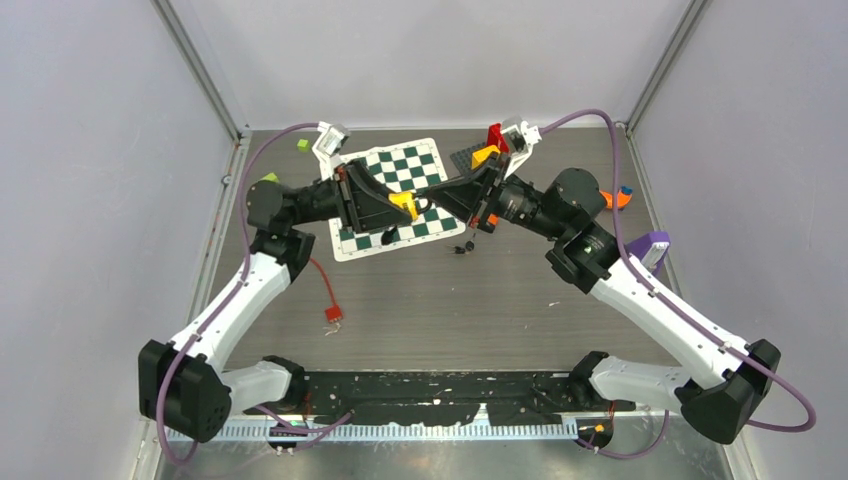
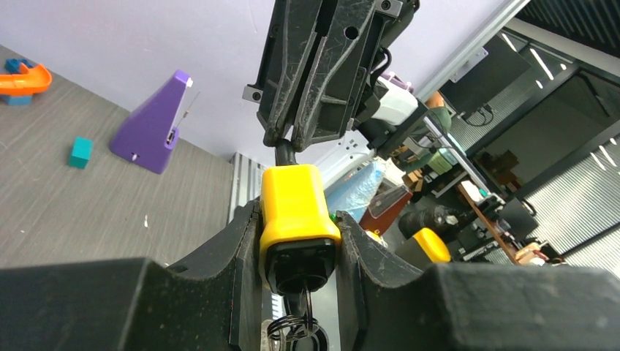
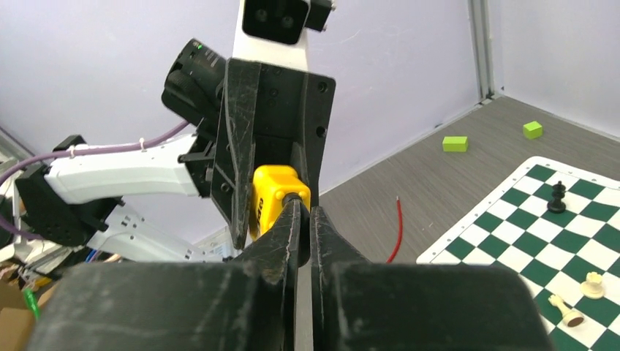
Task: Lock with the key
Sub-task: Lock the lock.
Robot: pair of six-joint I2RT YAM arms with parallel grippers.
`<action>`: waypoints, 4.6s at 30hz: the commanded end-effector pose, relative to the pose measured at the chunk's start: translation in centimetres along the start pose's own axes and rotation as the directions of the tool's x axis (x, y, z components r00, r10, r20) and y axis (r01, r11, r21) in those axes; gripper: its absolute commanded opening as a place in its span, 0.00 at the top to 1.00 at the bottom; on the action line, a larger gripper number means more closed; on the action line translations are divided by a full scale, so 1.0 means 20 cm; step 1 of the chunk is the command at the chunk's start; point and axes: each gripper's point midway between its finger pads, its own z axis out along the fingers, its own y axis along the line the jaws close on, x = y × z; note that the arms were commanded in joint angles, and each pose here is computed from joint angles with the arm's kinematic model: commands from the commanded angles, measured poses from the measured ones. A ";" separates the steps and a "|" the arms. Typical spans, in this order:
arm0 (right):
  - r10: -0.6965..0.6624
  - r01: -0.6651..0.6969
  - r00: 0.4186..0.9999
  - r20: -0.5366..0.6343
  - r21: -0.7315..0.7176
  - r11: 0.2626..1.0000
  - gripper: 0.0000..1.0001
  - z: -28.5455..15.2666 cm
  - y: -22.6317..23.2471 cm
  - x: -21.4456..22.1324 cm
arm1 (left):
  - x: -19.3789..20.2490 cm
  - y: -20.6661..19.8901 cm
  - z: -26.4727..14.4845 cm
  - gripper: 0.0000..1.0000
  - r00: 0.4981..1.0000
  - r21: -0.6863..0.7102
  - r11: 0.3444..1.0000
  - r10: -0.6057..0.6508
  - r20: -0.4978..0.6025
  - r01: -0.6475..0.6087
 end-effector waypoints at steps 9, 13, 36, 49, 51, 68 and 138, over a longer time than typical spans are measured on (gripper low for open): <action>0.122 -0.134 0.985 -0.124 -0.086 0.987 0.95 0.12 0.10 0.26 | -0.04 -0.06 0.14 1.00 0.992 0.004 0.993 0.117 0.051 -0.117; 0.118 -0.121 0.987 -0.108 -0.020 0.992 0.95 0.09 0.05 0.21 | -0.03 -0.06 0.13 1.00 0.990 -0.014 0.992 0.129 0.056 -0.128; 0.181 -0.187 0.982 -0.061 -0.124 0.974 0.23 -0.04 0.09 0.03 | 0.08 -0.05 0.04 1.00 0.977 -0.086 0.976 0.193 -0.093 -0.201; 0.288 -0.280 0.958 0.016 -0.186 0.942 0.50 0.07 0.08 -0.05 | 0.07 -0.07 0.05 1.00 0.983 -0.060 0.984 0.164 -0.085 -0.169; 0.293 -0.286 0.956 0.005 -0.196 0.938 0.50 0.08 0.08 -0.04 | 0.06 -0.06 0.06 1.00 0.985 -0.070 0.984 0.156 -0.078 -0.162; 0.279 -0.279 0.960 -0.029 -0.203 0.939 0.95 0.11 0.08 -0.02 | 0.03 -0.02 0.08 0.65 0.992 -0.096 0.989 0.106 -0.067 -0.113; 0.068 -0.155 0.917 0.394 0.195 0.969 0.95 -0.14 -0.16 -0.42 | 0.39 0.29 -0.17 1.00 0.964 -0.343 0.931 0.035 -0.262 -0.126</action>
